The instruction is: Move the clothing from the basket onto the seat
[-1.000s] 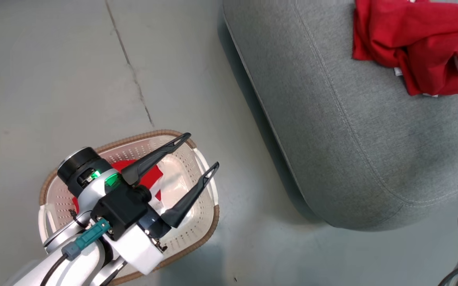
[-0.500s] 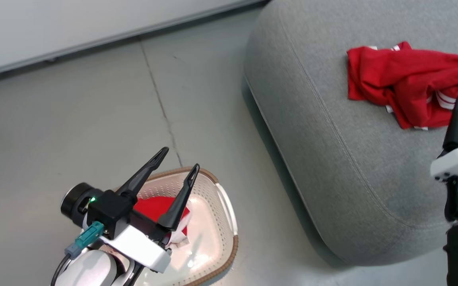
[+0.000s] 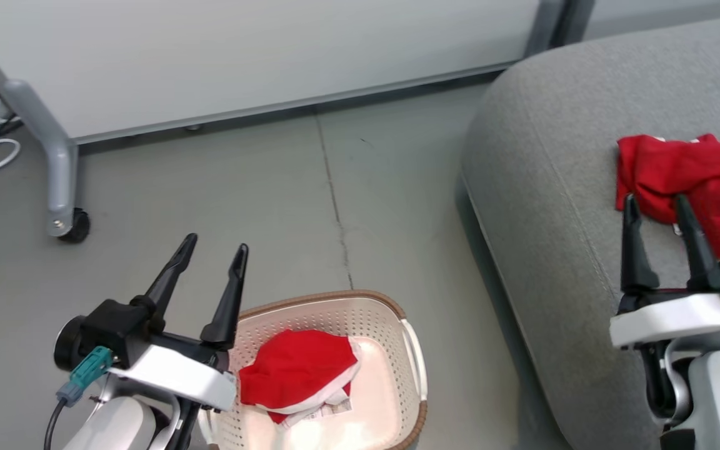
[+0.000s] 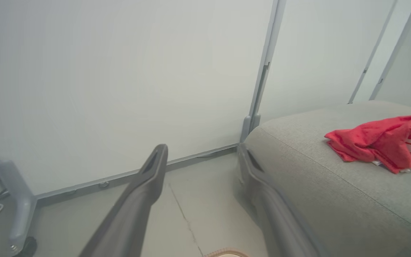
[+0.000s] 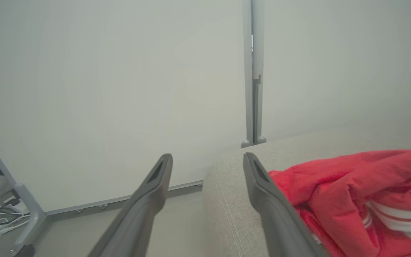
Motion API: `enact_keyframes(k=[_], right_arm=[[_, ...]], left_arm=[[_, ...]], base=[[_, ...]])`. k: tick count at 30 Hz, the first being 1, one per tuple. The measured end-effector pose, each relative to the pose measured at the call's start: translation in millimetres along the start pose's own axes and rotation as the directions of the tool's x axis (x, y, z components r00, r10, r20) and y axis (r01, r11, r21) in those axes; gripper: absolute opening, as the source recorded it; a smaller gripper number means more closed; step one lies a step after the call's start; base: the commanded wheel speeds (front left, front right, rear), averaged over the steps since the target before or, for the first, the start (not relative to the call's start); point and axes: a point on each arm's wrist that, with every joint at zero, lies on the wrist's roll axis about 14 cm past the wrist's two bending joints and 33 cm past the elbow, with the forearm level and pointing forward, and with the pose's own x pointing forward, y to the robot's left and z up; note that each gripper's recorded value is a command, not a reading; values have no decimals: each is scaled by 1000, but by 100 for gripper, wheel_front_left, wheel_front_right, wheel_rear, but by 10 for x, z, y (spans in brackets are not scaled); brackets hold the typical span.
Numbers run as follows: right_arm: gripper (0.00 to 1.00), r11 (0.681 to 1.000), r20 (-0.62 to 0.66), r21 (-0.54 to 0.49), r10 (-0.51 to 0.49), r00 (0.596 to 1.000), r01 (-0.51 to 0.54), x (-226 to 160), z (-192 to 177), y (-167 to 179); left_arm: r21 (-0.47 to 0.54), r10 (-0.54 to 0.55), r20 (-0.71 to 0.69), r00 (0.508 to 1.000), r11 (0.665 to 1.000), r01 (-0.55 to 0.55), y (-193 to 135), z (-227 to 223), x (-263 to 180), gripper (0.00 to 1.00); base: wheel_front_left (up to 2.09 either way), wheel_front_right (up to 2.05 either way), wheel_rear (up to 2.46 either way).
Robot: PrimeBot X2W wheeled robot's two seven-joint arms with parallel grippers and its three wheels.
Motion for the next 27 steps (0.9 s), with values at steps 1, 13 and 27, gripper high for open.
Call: enact_keyframes(k=[1, 13, 27], right_arm=[[100, 1000, 2, 5, 22, 1000, -22, -10, 3, 79], [100, 981, -5, 47, 189, 982, -188, -163, 15, 678], [100, 979, -47, 48, 201, 978, -199, -381, -25, 705]], left_arm=[[2, 24, 3, 1000, 1000, -24, 62, 13, -38, 100], [-16, 283, 110, 953, 959, -283, 707, 348, -499, 100], [-20, 414, 175, 893, 909, -417, 971, 469, -1042, 100]], base=[[0, 0, 0], [0, 0, 0], [0, 0, 0]])
